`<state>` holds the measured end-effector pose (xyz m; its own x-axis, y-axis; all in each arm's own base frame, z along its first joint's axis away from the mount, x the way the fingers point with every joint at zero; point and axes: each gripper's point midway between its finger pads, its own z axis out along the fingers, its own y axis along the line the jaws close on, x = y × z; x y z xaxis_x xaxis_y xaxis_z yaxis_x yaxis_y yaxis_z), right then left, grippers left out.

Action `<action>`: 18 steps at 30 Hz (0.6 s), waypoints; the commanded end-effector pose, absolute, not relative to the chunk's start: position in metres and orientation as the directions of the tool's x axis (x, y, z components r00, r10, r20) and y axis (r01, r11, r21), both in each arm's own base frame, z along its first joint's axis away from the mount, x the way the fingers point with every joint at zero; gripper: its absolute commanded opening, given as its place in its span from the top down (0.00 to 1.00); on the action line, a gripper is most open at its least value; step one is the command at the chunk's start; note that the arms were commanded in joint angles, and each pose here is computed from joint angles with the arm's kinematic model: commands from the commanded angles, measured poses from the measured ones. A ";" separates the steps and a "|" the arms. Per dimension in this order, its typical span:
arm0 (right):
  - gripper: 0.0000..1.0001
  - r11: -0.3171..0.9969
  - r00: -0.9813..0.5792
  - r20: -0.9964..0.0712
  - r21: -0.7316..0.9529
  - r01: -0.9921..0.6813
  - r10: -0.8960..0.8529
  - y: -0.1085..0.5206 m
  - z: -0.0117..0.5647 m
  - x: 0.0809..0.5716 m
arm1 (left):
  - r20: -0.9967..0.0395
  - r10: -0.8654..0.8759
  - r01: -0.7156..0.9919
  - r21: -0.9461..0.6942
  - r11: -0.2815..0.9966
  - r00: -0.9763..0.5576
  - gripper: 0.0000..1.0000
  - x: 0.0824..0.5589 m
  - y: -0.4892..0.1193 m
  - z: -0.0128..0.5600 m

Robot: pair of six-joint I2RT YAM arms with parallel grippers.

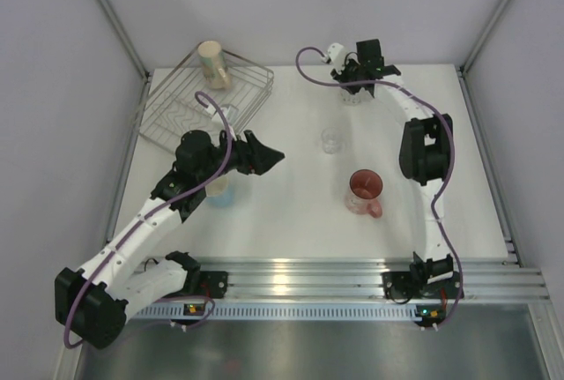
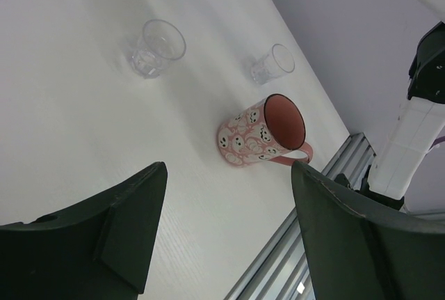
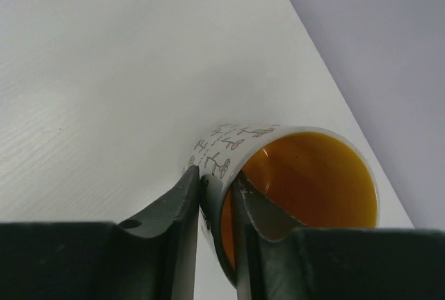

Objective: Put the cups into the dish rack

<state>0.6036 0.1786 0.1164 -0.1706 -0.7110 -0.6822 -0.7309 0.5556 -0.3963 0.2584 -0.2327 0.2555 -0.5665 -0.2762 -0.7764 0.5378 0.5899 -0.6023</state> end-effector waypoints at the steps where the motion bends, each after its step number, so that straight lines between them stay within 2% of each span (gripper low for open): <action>1: 0.82 0.557 -0.184 -0.665 -0.405 -0.725 -0.724 0.179 0.113 0.607 | -0.804 -0.320 0.581 -0.586 0.564 -0.500 0.23 0.264 -0.234 0.278; 2: 0.91 0.559 -0.185 -0.668 -0.402 -0.726 -0.721 0.180 0.114 0.607 | -0.807 -0.319 0.584 -0.583 0.565 -0.497 0.23 0.264 -0.234 0.279; 4: 1.00 0.552 -0.181 -0.674 -0.387 -0.739 -0.716 0.184 0.116 0.605 | -0.807 -0.318 0.582 -0.583 0.567 -0.498 0.23 0.264 -0.234 0.277; 11: 1.00 0.601 -0.144 -0.782 -0.333 -0.727 -0.607 0.206 0.165 0.601 | -0.800 -0.335 0.568 -0.593 0.571 -0.497 0.23 0.263 -0.231 0.276; 18: 1.00 0.750 -0.097 -0.959 -0.142 -0.646 -0.265 0.229 0.273 0.598 | -0.802 -0.361 0.572 -0.594 0.565 -0.477 0.24 0.265 -0.230 0.291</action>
